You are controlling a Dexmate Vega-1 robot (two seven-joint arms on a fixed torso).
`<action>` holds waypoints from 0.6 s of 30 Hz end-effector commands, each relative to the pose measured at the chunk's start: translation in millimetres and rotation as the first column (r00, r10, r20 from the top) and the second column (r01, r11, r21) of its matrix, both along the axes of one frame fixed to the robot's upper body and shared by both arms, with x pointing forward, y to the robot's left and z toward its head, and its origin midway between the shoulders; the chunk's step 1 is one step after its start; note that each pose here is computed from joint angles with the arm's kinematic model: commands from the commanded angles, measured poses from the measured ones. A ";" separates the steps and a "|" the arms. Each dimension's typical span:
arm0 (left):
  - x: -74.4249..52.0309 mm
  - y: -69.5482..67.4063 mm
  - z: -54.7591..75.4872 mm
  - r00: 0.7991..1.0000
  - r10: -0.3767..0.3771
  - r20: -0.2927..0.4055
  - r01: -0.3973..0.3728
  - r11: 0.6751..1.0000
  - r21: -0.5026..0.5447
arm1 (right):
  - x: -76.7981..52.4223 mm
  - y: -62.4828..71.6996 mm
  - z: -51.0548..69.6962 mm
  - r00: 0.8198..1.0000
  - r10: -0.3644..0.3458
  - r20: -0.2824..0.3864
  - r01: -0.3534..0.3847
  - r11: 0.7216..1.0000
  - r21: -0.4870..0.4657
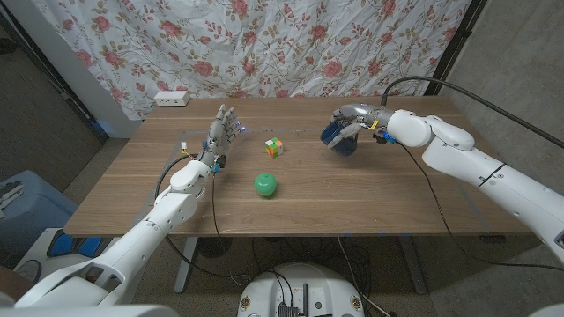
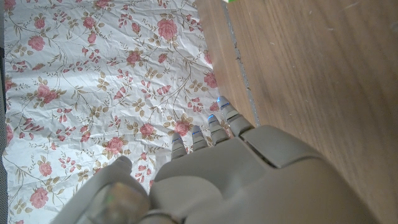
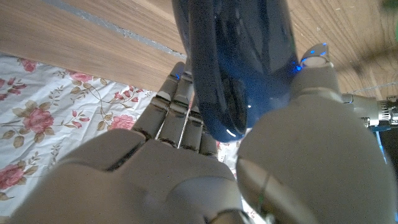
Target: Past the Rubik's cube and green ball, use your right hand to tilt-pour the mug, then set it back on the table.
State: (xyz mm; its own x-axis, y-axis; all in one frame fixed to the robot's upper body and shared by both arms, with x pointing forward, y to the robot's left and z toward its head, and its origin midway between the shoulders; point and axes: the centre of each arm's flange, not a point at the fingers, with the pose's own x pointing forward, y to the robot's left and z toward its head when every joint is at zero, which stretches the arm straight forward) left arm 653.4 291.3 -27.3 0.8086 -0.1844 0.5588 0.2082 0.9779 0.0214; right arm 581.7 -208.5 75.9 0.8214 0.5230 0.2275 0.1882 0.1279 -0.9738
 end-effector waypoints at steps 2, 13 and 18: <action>0.0 -0.1 -0.1 1.000 0.000 0.000 0.000 1.000 0.000 | 6.0 -12.4 -23.2 0.999 0.051 0.015 -0.053 0.979 0.195; -0.2 -0.1 -0.2 1.000 0.003 0.000 -0.003 1.000 -0.002 | 12.6 -14.6 -41.8 0.995 0.093 0.042 -0.101 0.937 0.333; -0.1 -0.1 -0.1 1.000 0.003 0.000 -0.003 1.000 -0.002 | 15.3 -12.8 -49.3 0.992 0.114 0.054 -0.126 0.920 0.371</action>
State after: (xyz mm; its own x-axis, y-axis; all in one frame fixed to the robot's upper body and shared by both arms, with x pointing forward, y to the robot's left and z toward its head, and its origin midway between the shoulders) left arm 653.3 291.2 -27.2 0.8086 -0.1822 0.5594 0.2062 0.9783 0.0205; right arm 591.9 -220.4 43.6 0.7735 0.5066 0.3808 0.1841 0.3954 -0.8999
